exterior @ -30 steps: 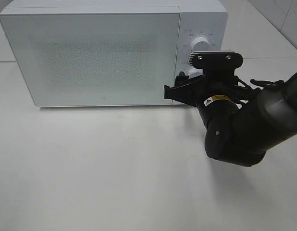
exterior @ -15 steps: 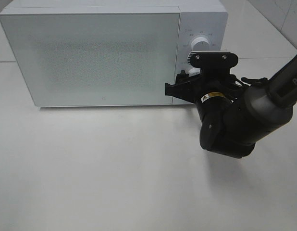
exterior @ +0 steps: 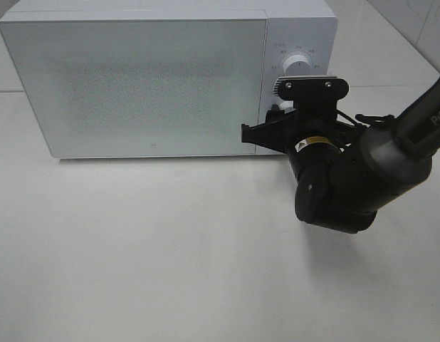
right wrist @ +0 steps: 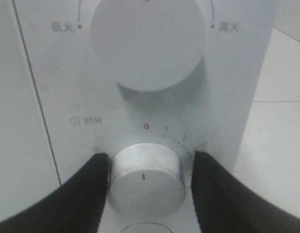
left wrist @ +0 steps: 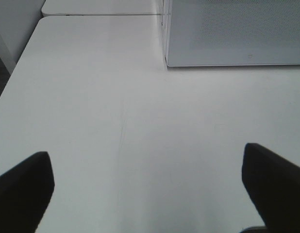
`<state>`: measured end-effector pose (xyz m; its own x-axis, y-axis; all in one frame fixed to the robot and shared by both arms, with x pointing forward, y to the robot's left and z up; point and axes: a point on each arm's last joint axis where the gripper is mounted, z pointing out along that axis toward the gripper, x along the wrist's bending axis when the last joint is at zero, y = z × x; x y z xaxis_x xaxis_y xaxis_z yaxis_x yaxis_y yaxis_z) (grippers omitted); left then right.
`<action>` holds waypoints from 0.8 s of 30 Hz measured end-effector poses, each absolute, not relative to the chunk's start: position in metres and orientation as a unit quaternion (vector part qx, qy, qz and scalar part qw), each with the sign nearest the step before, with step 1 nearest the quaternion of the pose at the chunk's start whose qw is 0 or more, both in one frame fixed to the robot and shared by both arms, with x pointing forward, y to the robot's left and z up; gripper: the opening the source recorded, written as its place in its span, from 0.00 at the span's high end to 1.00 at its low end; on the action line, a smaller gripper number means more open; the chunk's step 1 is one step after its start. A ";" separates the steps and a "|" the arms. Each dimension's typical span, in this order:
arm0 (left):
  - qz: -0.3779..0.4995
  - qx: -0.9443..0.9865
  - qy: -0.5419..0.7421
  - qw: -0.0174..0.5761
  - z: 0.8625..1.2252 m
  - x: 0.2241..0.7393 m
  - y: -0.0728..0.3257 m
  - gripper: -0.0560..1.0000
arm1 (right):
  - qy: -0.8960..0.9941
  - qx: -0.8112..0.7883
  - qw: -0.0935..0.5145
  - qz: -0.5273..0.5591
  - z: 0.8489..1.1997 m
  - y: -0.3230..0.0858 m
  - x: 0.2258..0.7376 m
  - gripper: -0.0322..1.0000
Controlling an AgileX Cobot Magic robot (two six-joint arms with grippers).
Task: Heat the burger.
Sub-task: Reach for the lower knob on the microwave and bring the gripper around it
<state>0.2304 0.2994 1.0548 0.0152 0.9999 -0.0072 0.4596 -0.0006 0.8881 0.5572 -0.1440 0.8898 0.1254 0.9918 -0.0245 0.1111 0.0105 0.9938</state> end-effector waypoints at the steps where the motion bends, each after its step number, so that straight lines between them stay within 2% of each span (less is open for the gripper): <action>1: 0.363 0.607 0.601 0.373 1.055 0.230 0.299 0.03 | 0.498 0.553 0.507 0.435 0.890 -0.144 0.557 0.51; 2: 0.363 0.607 0.601 0.373 1.055 0.230 0.299 0.03 | 0.498 0.553 0.504 0.437 0.890 -0.143 0.558 0.55; 24: 0.363 0.607 0.601 0.373 1.055 0.230 0.299 0.03 | 0.488 0.564 0.494 0.447 0.890 -0.143 0.558 0.54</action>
<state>0.2304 0.2994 1.0548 0.0152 0.9999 -0.0072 0.4596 -0.0006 0.8881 0.5576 -0.1432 0.8898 0.1244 0.9920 0.0224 0.1083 -0.0360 0.9935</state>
